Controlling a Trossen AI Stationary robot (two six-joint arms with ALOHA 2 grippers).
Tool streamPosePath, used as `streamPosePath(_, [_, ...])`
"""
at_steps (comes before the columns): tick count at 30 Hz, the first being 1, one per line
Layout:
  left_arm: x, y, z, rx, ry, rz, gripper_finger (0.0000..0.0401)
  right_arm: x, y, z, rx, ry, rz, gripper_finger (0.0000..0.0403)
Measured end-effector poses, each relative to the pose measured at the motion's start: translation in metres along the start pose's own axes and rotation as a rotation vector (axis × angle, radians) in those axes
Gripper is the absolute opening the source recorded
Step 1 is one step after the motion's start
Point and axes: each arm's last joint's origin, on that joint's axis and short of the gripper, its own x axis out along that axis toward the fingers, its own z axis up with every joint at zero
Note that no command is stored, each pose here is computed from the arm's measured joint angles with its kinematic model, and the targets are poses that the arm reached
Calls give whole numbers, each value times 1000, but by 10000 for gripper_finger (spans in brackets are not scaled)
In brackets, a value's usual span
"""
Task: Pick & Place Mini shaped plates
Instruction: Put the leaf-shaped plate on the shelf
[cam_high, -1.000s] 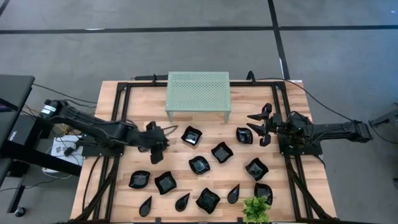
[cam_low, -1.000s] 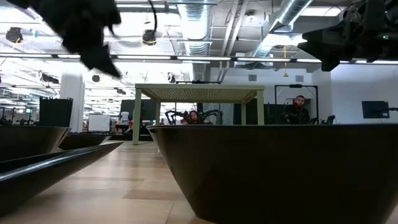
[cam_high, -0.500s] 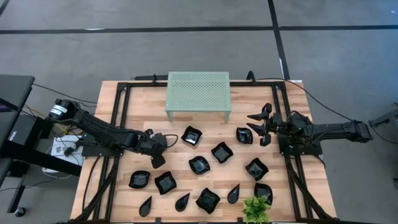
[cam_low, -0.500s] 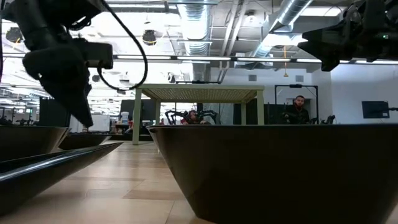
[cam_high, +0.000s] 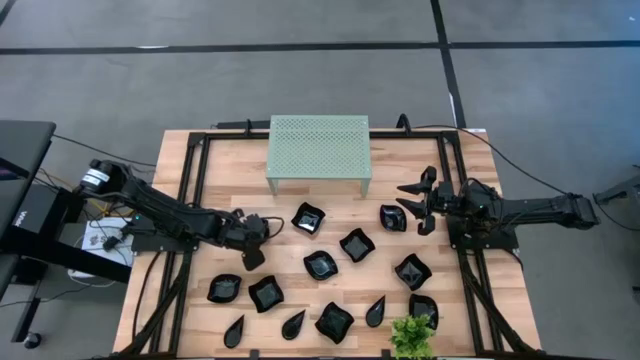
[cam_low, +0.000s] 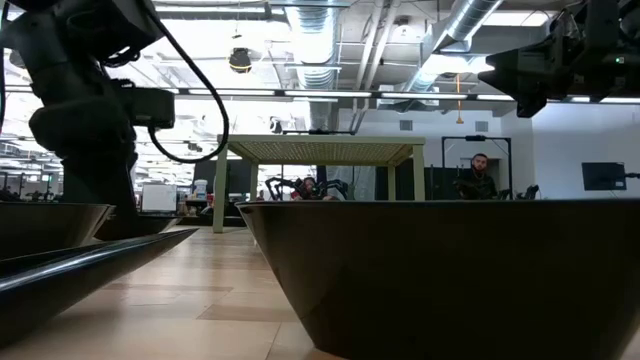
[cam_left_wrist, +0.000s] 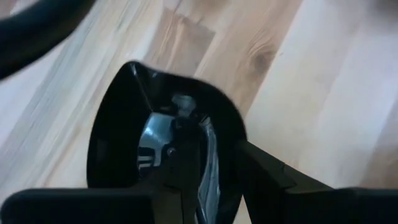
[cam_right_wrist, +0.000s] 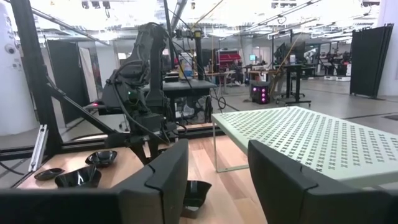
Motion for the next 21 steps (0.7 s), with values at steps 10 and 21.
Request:
streamPosePath(10, [-9,-9,7,-27,-99,-101,104,0,0,1,-9,-5,-1,160])
streamPosePath(21, [0,-10,-9,32,-98,-28,104,0,0,-4,31,37,-1,152])
